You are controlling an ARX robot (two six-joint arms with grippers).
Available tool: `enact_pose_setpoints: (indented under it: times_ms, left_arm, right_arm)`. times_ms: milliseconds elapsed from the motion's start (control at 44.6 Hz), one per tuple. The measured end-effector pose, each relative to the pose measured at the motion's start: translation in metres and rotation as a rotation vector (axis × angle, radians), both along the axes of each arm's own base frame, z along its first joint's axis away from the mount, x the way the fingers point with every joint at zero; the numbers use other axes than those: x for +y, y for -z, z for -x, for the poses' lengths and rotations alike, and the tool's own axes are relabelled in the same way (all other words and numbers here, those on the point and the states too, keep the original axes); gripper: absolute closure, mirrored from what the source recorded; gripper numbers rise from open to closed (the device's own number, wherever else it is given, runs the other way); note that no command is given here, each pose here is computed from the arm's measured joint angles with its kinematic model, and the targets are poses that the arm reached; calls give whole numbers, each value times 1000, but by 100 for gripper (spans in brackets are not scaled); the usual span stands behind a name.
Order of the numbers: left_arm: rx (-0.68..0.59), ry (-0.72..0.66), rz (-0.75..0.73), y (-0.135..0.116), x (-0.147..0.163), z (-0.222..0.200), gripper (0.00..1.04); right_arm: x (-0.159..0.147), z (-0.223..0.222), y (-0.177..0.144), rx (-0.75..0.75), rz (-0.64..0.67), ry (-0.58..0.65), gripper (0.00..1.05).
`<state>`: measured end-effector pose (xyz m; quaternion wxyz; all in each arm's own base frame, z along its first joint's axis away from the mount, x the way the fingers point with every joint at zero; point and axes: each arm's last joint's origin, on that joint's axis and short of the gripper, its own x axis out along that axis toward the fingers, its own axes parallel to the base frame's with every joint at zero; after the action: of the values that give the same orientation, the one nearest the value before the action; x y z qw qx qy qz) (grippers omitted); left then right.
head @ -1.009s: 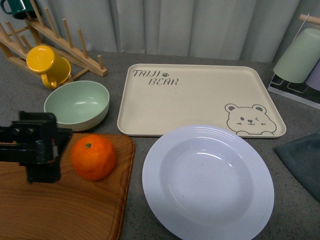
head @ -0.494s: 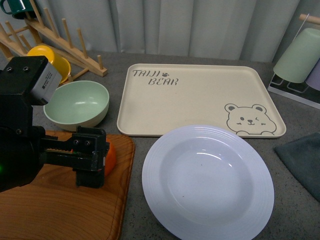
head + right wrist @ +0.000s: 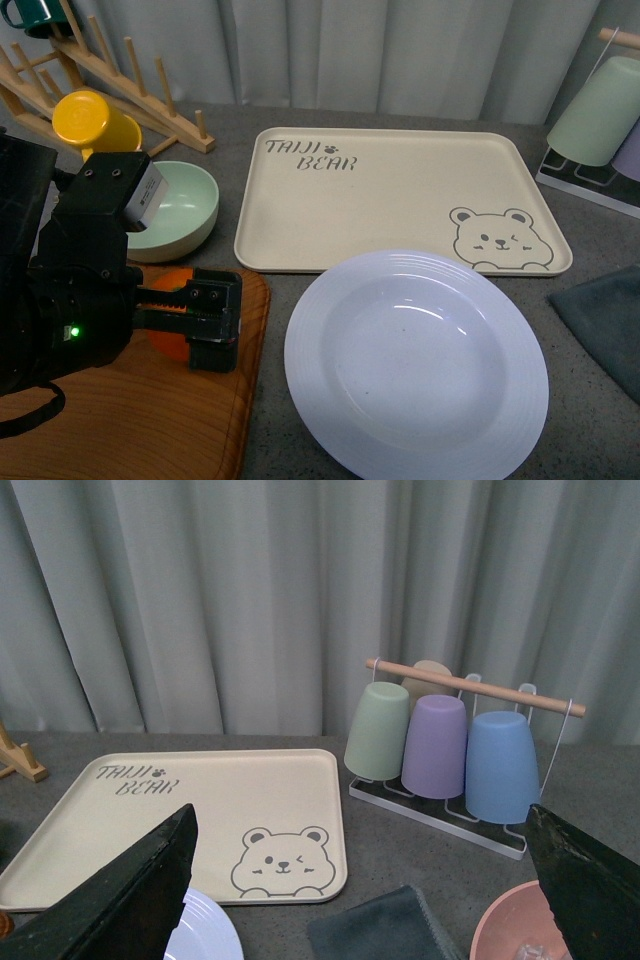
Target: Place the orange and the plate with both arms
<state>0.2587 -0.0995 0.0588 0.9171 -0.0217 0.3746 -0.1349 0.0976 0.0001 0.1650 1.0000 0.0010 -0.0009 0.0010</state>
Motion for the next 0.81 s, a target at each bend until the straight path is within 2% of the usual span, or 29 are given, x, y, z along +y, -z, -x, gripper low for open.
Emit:
enact_pose_setpoints:
  times_ms: [224, 336, 494, 673, 808]
  left_arm:
    - [37, -20, 8, 8, 1, -5, 6]
    - [49, -25, 14, 9, 2, -5, 22]
    - [51, -27, 20, 9, 2, -6, 34]
    - [46, -38, 16, 8, 3, -6, 36]
    - [22, -48, 31, -6, 2, -6, 37]
  right_arm:
    - [0, 0, 0, 0, 0, 0, 9]
    - [0, 0, 0, 0, 0, 0, 9]
    - [0, 0, 0, 0, 0, 0, 9]
    - [0, 0, 0, 0, 0, 0, 9]
    - [0, 0, 0, 0, 0, 0, 9]
